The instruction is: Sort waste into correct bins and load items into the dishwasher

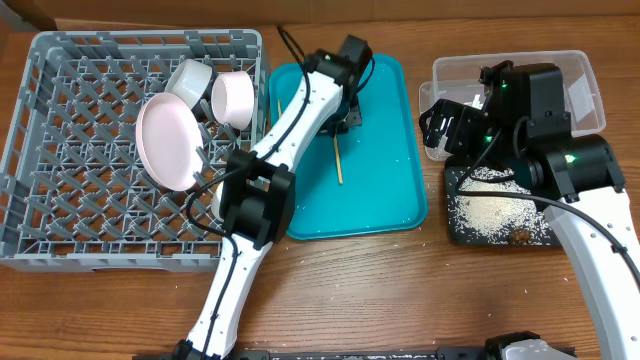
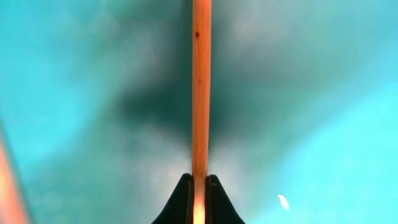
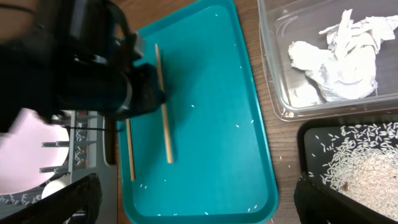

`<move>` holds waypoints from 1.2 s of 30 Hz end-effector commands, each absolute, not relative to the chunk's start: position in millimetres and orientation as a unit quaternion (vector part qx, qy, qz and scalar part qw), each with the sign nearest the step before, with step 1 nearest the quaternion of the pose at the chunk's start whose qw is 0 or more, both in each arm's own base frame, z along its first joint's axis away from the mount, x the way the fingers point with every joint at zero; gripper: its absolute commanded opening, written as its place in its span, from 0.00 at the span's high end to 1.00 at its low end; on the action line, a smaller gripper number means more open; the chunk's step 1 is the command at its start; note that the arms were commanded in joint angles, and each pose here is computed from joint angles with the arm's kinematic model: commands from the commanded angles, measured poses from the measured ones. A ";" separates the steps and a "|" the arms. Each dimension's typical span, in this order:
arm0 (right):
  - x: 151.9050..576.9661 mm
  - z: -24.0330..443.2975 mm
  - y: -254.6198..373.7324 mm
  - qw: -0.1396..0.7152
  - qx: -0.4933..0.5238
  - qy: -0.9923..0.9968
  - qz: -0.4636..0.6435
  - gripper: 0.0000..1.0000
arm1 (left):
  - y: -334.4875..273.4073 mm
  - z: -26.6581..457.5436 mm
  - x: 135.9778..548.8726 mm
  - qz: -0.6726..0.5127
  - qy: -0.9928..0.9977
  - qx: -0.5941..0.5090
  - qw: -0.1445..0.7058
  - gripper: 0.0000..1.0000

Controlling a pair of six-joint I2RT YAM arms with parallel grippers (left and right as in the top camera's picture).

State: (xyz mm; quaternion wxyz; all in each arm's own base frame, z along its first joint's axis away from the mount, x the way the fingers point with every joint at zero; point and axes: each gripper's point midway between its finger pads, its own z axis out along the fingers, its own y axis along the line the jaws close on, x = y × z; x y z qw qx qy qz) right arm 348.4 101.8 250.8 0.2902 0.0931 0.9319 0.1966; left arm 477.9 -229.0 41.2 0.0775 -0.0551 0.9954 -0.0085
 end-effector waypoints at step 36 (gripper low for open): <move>350.9 254.5 100.8 0.297 0.094 0.930 0.196 0.00 | 32.2 124.4 412.3 0.146 0.986 0.063 0.047 0.95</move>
